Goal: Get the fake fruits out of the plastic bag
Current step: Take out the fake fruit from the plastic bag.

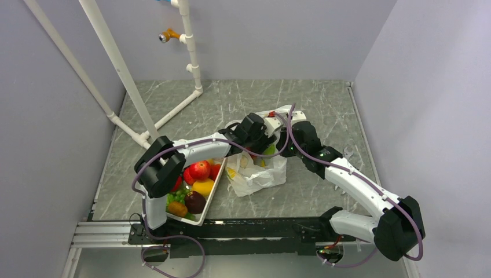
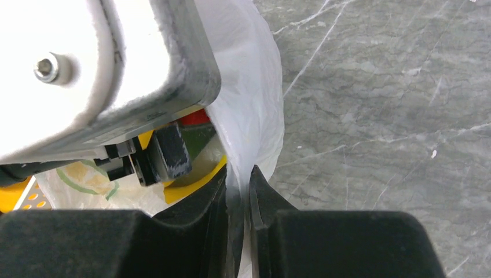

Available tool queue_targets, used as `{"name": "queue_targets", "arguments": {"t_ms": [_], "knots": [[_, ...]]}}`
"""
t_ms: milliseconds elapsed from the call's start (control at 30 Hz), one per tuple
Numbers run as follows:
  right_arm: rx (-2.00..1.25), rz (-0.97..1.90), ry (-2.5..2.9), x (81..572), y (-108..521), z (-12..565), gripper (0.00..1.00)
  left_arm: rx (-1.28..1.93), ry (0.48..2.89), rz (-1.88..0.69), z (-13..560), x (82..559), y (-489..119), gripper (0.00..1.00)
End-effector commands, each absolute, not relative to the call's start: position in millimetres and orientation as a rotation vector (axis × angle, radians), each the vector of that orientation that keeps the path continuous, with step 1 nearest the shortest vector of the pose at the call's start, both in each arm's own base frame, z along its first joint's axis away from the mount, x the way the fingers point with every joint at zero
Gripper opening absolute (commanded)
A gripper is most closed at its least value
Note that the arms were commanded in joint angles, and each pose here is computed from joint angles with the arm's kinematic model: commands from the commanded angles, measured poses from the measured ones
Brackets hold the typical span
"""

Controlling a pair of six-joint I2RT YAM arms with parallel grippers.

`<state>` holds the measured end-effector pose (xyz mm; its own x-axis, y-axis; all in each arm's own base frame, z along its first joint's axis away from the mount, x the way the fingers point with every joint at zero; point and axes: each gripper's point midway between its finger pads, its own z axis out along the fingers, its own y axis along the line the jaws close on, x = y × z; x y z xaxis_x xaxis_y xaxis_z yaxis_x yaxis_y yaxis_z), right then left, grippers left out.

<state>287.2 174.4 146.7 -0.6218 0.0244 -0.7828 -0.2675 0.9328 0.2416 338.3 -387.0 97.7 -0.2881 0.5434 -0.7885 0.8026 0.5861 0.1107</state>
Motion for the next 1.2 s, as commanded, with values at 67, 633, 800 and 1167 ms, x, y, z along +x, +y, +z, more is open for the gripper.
{"name": "queue_targets", "arguments": {"t_ms": [67,633,800,1167], "knots": [[-0.144,0.431,2.195,287.2,172.5,149.2,0.18,1.034,1.902,-0.390,115.9,366.3,-399.9,0.49],[-0.148,0.429,2.217,288.4,173.1,138.0,0.18,1.096,1.955,-0.378,95.9,368.4,-398.0,0.13],[-0.132,0.421,2.214,289.0,170.8,138.5,0.18,1.079,1.936,-0.446,121.3,355.3,-397.0,0.00],[-0.084,0.600,2.145,288.1,183.6,169.6,0.16,1.054,1.900,-0.696,175.5,290.4,-375.0,0.00]]}}
